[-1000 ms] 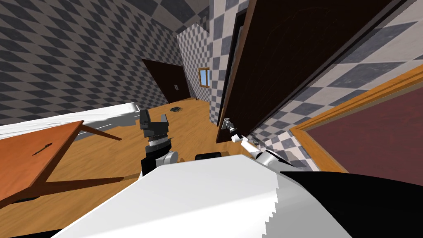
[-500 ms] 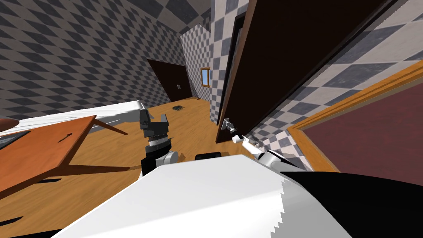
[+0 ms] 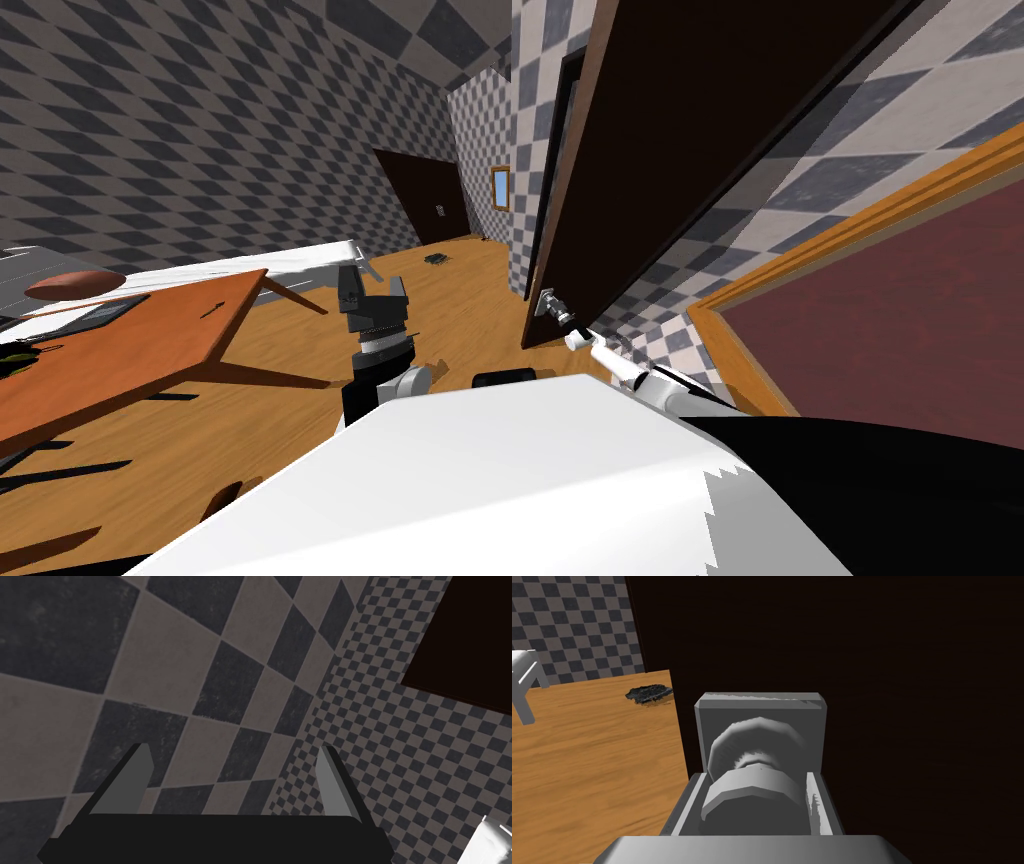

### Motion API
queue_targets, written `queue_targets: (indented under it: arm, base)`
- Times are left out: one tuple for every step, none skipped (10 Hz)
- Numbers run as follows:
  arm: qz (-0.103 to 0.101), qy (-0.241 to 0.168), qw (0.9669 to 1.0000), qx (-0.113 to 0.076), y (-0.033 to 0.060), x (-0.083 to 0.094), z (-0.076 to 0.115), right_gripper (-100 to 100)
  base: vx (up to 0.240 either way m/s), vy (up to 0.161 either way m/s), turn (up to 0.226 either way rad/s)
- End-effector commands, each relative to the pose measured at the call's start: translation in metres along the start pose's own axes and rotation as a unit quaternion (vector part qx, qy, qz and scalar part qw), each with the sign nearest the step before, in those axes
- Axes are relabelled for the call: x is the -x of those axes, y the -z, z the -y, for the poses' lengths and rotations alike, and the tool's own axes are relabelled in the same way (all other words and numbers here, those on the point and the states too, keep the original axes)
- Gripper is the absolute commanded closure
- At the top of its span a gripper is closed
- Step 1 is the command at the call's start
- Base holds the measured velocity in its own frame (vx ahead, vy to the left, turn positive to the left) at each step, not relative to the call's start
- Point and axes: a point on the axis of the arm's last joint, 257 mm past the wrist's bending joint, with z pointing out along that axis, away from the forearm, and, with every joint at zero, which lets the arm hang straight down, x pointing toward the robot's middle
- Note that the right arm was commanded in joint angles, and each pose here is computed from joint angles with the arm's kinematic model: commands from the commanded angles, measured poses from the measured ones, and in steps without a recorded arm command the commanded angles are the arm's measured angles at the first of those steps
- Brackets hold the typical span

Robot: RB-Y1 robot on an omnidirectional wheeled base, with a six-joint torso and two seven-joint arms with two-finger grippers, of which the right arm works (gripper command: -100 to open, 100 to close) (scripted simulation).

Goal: Pull the door open

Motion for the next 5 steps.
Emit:
queue_targets:
  arm:
    - [-0.003, -0.001, 1.0000, -0.008, 0.0032, -0.002, 0.001, 100]
    - [-0.001, 0.000, 1.0000, -0.006, 0.0018, -0.001, 0.002, 100]
    - [-0.003, 0.003, 0.9998, -0.021, 0.0109, -0.001, 0.006, 100]
    - [-0.005, 0.005, 0.9995, -0.031, 0.0160, -0.001, 0.008, 100]
    - [-0.006, 0.007, 0.9991, -0.041, 0.0222, -0.002, 0.011, 100]
  base:
    - [-0.174, -0.097, 0.061]
    - [-0.083, -0.038, 0.025]
    - [-0.039, -0.010, -0.047]
    - [-0.048, -0.017, -0.084]
    - [-0.050, -0.010, -0.078]
